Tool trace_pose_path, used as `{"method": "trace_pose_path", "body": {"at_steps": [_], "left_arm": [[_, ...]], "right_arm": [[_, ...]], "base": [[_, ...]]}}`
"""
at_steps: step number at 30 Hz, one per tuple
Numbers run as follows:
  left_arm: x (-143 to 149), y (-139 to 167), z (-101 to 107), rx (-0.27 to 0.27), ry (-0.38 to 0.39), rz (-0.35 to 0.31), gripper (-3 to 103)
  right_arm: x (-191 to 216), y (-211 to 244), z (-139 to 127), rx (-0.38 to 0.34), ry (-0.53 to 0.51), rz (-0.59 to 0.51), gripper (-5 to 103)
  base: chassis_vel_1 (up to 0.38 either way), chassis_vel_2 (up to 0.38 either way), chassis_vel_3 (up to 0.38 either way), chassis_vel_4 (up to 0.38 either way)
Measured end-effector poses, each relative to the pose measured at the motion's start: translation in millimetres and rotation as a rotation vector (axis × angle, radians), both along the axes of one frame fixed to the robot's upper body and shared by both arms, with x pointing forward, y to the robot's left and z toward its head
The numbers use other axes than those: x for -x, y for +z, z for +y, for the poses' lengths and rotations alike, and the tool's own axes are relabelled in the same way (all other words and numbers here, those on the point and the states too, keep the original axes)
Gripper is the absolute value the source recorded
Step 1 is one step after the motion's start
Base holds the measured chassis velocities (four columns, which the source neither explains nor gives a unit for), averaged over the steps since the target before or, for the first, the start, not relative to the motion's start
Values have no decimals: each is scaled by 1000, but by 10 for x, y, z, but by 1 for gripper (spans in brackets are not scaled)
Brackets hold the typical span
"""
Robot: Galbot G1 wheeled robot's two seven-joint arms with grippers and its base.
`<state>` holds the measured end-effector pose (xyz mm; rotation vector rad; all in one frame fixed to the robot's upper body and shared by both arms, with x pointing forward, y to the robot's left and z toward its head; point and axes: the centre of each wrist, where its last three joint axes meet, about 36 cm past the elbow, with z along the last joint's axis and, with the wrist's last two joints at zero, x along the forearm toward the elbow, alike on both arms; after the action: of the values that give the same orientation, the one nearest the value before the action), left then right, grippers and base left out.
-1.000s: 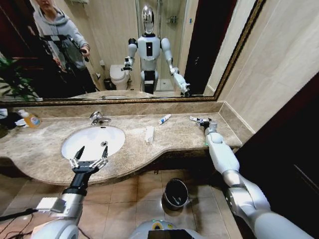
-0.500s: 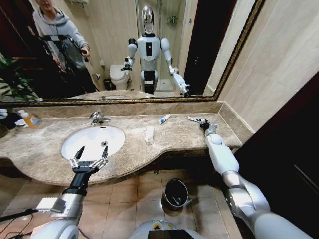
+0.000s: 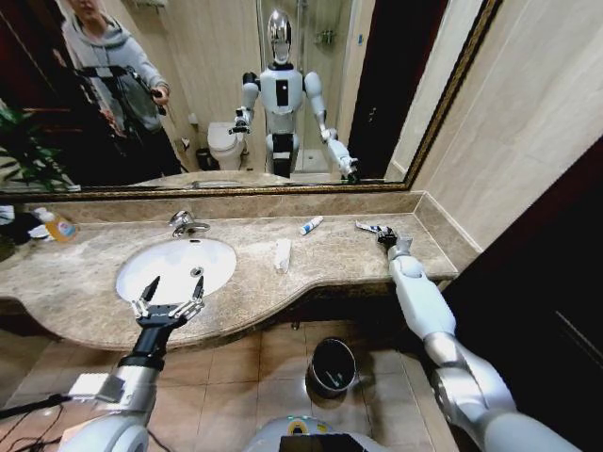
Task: Pick up the trash from the sink and place it in the trash bin.
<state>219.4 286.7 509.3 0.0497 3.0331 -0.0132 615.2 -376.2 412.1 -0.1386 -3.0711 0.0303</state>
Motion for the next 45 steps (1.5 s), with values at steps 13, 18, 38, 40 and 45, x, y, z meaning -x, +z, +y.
{"method": "trace_pose_path", "body": {"at_steps": [13, 18, 38, 40, 45], "left_arm": [[0, 0, 0, 0, 0, 0, 100], [0, 0, 0, 0, 0, 0, 100], [0, 0, 0, 0, 0, 0, 100], [0, 0, 0, 0, 0, 0, 100], [0, 0, 0, 0, 0, 0, 100]], "right_arm": [[1370, 249, 350, -2, 111, -138, 35], [1824, 367, 437, 0, 126, -171, 35], [3345, -89, 525, 15, 88, -126, 35], [3409, -155, 533, 15, 83, -116, 35], [3681, -470, 590, 14, 76, -55, 35]], "base": [[0, 0, 0, 0], [0, 0, 0, 0], [0, 0, 0, 0], [0, 0, 0, 0], [0, 0, 0, 0]]}}
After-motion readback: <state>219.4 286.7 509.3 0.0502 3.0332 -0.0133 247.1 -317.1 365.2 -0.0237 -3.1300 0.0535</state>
